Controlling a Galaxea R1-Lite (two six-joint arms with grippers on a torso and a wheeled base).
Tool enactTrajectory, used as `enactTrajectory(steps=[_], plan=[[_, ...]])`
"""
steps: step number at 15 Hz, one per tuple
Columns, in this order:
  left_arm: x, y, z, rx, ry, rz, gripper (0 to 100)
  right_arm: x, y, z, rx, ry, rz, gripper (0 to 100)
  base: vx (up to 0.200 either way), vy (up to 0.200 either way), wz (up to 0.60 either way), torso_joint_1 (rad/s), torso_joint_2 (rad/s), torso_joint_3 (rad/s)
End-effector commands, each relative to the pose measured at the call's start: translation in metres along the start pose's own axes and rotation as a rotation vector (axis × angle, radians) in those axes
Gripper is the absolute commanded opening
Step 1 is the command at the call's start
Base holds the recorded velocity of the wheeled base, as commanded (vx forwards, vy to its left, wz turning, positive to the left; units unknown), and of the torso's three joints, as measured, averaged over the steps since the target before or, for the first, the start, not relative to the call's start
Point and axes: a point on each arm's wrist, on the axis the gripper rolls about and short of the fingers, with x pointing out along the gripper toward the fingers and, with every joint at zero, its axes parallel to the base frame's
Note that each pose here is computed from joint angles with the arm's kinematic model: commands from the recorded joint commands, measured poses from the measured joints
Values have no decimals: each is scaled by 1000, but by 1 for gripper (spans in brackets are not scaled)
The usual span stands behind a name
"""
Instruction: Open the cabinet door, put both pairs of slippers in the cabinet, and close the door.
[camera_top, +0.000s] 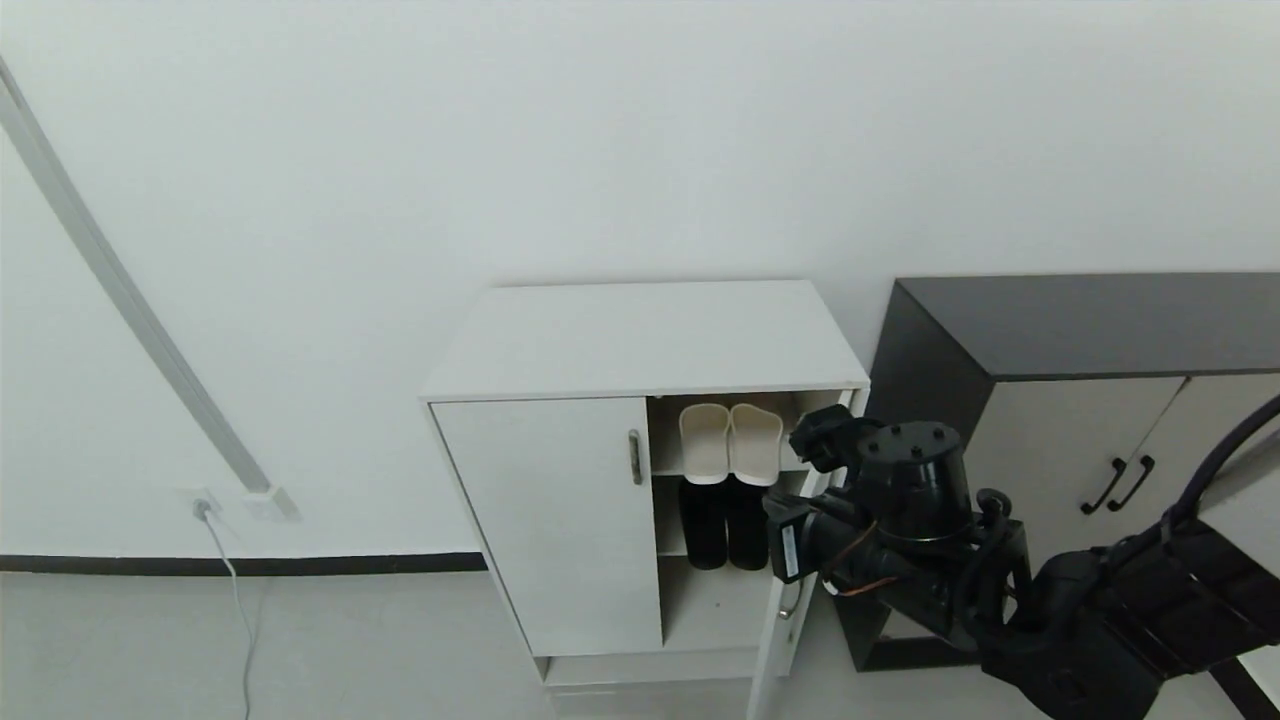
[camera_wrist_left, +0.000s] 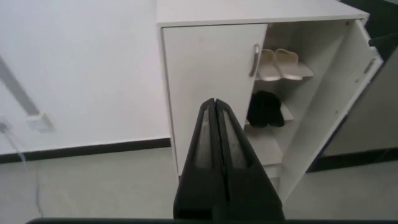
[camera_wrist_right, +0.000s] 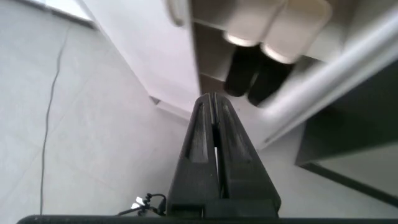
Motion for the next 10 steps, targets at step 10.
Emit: enactTrajectory(steps=[10], plan=[[0, 0, 0, 4, 1, -3, 0, -71, -24, -9, -81, 4, -29, 0, 40, 0, 0, 0, 0, 1]])
